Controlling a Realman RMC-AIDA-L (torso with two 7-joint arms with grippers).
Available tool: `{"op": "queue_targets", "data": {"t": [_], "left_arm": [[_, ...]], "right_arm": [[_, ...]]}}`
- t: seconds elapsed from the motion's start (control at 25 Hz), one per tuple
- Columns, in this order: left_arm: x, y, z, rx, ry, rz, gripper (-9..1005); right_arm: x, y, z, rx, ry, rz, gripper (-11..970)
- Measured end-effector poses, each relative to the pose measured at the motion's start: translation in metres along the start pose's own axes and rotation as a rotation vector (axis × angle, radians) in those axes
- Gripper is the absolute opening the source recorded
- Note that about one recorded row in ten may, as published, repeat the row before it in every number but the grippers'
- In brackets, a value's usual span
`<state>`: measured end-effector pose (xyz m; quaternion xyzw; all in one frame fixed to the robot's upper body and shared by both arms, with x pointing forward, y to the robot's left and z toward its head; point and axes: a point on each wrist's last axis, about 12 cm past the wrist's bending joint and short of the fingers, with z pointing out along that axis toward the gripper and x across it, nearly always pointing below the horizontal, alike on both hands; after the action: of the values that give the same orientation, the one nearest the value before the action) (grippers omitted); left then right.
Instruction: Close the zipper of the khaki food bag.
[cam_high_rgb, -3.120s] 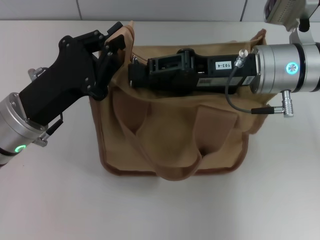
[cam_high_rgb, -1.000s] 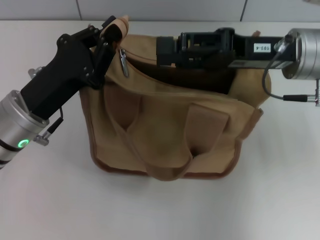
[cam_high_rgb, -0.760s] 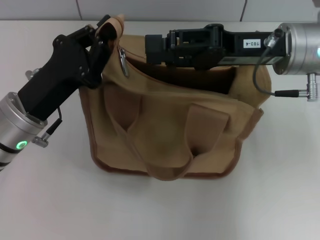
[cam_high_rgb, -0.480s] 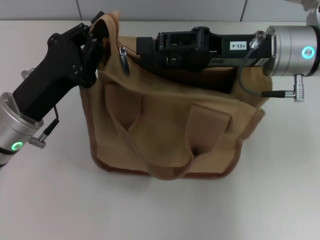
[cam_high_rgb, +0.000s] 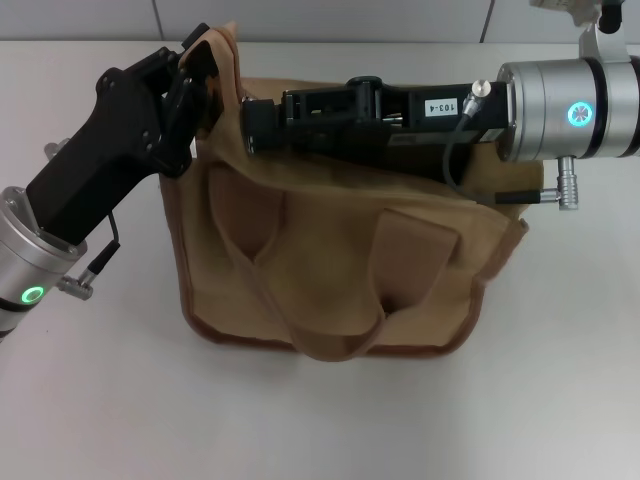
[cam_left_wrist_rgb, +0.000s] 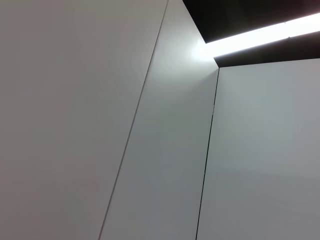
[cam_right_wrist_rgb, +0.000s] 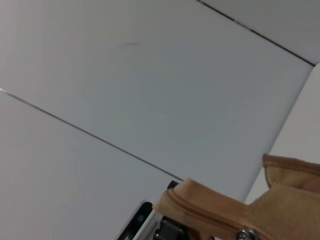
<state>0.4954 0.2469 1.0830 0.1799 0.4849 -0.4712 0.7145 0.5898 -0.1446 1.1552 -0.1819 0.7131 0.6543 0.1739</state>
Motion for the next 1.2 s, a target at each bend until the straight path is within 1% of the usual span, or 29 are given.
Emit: {"op": "queue_targets", "data": {"t": [0.2, 0.32, 0.56, 0.68, 0.84, 0.88, 1.0, 1.2], "left_arm": [[0.000, 0.000, 0.000, -0.001, 0.000, -0.001, 64], [0.001, 0.000, 0.002, 0.003, 0.001, -0.007, 65], [0.002, 0.000, 0.003, 0.003, 0.002, -0.011, 66], [0.002, 0.000, 0.005, 0.006, 0.003, -0.010, 66], [0.002, 0.000, 0.005, 0.007, 0.003, -0.009, 67], [0.002, 0.000, 0.005, 0.005, 0.000, -0.008, 67], [0.002, 0.001, 0.006, 0.000, 0.006, -0.008, 68], [0.003, 0.002, 0.006, -0.002, 0.013, -0.008, 69]], "right_arm": [[0.001, -0.002, -0.002, 0.008, -0.010, -0.011, 532], [-0.002, 0.002, 0.005, -0.004, 0.012, -0.035, 532], [-0.007, 0.003, 0.008, 0.007, 0.000, -0.049, 530], [-0.010, 0.006, 0.017, -0.004, 0.033, -0.075, 529], [-0.010, 0.006, 0.015, -0.006, 0.022, -0.070, 528], [-0.008, 0.007, 0.014, -0.027, 0.014, -0.069, 528], [-0.008, 0.008, 0.013, -0.040, 0.012, -0.074, 527], [-0.005, 0.005, 0.010, -0.036, 0.000, -0.059, 526]]}}
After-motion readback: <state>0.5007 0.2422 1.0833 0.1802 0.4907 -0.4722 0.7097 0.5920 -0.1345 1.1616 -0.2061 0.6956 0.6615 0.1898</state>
